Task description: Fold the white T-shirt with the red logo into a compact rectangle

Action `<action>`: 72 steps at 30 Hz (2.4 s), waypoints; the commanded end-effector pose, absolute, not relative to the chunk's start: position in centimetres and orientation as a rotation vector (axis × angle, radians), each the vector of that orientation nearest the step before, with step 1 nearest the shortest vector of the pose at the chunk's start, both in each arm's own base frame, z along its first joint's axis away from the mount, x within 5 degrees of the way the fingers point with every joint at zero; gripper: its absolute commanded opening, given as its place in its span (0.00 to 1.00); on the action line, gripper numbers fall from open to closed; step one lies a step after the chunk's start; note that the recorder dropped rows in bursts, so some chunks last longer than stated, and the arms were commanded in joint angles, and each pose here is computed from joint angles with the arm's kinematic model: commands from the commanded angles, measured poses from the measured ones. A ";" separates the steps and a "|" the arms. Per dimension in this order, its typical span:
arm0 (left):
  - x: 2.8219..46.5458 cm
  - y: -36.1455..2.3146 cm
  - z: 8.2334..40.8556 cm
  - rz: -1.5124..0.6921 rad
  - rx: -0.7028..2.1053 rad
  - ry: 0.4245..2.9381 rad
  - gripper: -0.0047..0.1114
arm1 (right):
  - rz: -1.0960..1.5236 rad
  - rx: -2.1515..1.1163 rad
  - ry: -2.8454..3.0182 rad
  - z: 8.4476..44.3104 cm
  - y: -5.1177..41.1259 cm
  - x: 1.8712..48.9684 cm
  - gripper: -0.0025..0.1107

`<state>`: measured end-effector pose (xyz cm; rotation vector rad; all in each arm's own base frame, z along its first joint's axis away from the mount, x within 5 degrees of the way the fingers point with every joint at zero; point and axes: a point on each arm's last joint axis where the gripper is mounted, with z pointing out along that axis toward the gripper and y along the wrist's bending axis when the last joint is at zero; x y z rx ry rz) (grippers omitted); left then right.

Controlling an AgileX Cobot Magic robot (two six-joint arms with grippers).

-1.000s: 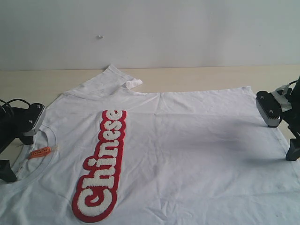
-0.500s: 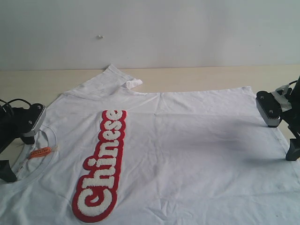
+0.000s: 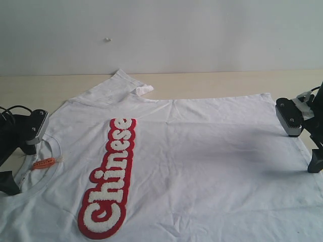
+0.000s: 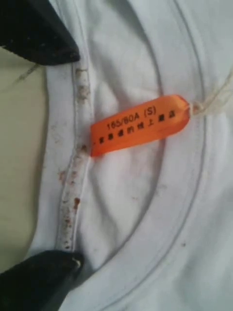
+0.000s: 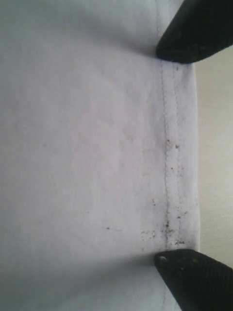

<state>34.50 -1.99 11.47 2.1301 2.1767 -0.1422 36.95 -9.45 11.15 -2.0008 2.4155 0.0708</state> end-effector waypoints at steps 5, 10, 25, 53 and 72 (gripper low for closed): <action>34.5 -1.9 11.0 -0.141 2.110 2.194 0.55 | 0.072 -2.055 2.417 10.4 -9.9 36.7 0.95; 34.3 -1.9 11.0 -0.163 2.139 2.181 0.48 | 0.069 -2.044 2.415 10.4 -9.8 36.8 0.95; 34.0 -1.2 10.9 -0.116 2.193 2.233 0.04 | 0.056 -1.880 2.518 10.4 -9.8 37.0 0.95; 34.4 -1.3 10.9 -0.074 2.169 2.217 0.04 | 0.088 -1.985 2.532 8.4 -10.1 36.6 0.16; 34.3 -1.6 11.0 -0.136 2.051 2.301 0.04 | 0.067 -1.560 2.785 8.4 -10.0 36.9 0.02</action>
